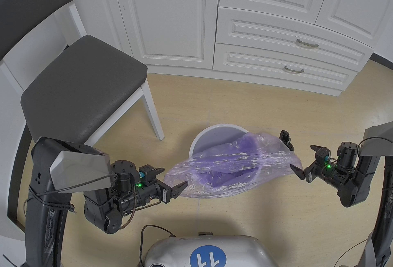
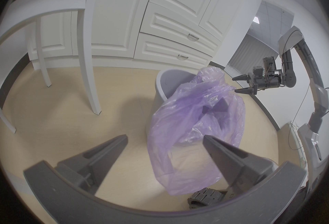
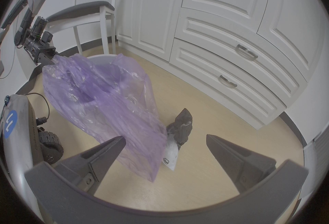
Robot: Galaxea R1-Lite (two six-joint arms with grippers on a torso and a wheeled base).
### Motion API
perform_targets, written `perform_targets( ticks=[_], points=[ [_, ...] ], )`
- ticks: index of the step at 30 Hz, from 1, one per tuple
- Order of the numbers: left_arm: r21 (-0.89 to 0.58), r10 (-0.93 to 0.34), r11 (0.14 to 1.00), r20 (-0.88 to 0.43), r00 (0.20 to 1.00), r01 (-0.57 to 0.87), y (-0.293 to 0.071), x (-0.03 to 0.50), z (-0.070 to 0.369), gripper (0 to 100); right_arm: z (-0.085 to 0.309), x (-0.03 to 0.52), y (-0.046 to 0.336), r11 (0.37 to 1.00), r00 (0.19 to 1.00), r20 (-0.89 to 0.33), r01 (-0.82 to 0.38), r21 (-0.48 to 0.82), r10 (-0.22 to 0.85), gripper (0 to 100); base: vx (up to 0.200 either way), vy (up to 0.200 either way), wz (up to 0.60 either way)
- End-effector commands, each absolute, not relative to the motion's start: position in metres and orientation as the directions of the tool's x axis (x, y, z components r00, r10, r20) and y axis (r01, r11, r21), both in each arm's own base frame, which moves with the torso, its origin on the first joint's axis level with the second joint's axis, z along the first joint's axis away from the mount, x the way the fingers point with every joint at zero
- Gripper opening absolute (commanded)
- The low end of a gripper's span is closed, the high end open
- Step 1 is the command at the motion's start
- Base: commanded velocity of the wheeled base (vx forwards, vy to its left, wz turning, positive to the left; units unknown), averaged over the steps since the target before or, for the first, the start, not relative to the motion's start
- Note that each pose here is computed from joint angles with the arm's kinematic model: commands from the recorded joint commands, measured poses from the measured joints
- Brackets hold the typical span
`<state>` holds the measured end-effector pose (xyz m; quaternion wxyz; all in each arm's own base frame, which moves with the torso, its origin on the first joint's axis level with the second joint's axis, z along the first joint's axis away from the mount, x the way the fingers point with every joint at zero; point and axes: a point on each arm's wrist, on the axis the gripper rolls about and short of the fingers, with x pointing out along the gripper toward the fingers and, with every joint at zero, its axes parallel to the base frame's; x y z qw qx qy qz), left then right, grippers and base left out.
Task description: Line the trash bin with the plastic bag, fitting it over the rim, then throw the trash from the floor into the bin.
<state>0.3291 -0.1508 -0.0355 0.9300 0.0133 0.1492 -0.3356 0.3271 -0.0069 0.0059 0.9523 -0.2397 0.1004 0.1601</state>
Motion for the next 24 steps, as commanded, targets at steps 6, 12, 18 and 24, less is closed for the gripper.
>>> perform_targets(
  ticks=[6, 12, 18, 24],
  points=[
    [-0.057, -0.635, 0.764, -0.236, 0.735, 0.642, -0.145, 0.31, 0.007, 100, 0.024, 0.322, -0.012, 0.839, 0.939, -0.239, -0.331, -0.432, 0.248, 100, 0.0, 0.0, 0.0],
    [-0.057, -0.635, 0.766, -0.228, 0.738, 0.641, -0.144, 0.307, 0.012, 100, 0.031, 0.318, -0.012, 0.839, 0.94, -0.234, -0.329, -0.433, 0.248, 100, 0.0, 0.0, 0.0],
    [-0.051, -0.638, 0.766, -0.186, 0.748, 0.641, -0.142, 0.303, 0.03, 100, 0.037, 0.317, -0.012, 0.839, 0.942, -0.226, -0.325, -0.437, 0.248, 100, 0.0, 0.0, 0.0],
    [-0.039, -0.641, 0.765, -0.138, 0.755, 0.643, -0.136, 0.292, 0.054, 100, 0.04, 0.315, -0.011, 0.839, 0.943, -0.22, -0.324, -0.438, 0.249, 100, 0.0, 0.0, 0.0]
  ],
)
